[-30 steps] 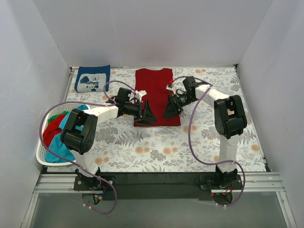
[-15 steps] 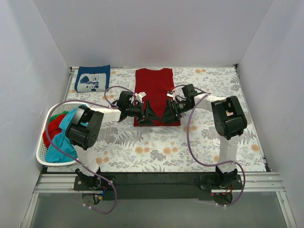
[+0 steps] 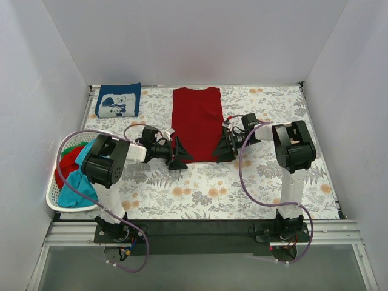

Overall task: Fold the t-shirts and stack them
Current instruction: Fold the tshirt

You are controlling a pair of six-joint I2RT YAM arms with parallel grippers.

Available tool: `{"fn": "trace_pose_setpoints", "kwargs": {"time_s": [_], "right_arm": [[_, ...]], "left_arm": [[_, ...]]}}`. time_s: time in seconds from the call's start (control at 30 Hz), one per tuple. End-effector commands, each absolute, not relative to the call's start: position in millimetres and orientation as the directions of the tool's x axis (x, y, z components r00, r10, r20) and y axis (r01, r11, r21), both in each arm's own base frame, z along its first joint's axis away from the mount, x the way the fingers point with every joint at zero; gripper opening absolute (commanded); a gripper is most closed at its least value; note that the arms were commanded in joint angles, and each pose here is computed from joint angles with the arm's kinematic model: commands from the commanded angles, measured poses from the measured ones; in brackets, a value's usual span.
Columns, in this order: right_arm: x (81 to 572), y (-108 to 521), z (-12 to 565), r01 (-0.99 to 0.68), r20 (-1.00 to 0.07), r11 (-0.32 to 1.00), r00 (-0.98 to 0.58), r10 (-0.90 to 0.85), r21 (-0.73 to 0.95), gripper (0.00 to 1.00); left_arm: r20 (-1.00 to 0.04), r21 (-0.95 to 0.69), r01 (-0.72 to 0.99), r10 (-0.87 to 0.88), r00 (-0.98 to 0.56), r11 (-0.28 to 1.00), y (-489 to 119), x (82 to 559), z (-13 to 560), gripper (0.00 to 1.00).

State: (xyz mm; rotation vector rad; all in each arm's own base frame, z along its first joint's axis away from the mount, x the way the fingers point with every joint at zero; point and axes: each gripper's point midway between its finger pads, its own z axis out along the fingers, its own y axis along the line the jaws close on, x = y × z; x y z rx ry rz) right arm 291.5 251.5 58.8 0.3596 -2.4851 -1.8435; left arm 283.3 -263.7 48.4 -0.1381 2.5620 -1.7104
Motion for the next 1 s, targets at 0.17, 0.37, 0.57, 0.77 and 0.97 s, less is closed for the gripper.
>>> {"fn": "trace_pose_setpoints", "kwargs": {"time_s": [0.17, 0.37, 0.57, 0.77, 0.97], "right_arm": [[292.6, 247.9, 121.7, -0.361, -0.308, 0.230, -0.921, -0.236, 0.904, 0.96], [310.5, 246.8, 91.2, -0.380, -0.314, 0.285, -0.916, -0.252, 0.880, 0.93], [315.4, 237.1, 49.4, -0.375, -0.286, 0.356, -0.917, -0.278, 0.856, 0.89], [305.1, 218.6, 30.6, -0.390, -0.273, 0.419, -0.910, -0.313, 0.820, 0.81], [313.0, 216.7, 92.8, -0.545, -0.438, 0.369, -0.833, -0.337, 0.753, 0.69]], "left_arm": [[-0.198, -0.927, 0.167, -0.059, -0.978, 0.337, -263.2, 287.8, 120.0, 0.70], [-0.218, -0.906, 0.168, -0.089, -0.972, 0.389, -262.8, 315.8, 100.4, 0.66], [-0.149, -0.899, 0.079, -0.132, -0.980, 0.431, -246.3, 329.3, 63.9, 0.66], [-0.107, -0.883, 0.039, -0.120, -0.987, 0.467, -237.3, 319.2, 49.5, 0.63], [-0.277, -0.873, 0.240, -0.027, -0.961, 0.424, -236.3, 312.9, 100.3, 0.52]]}}
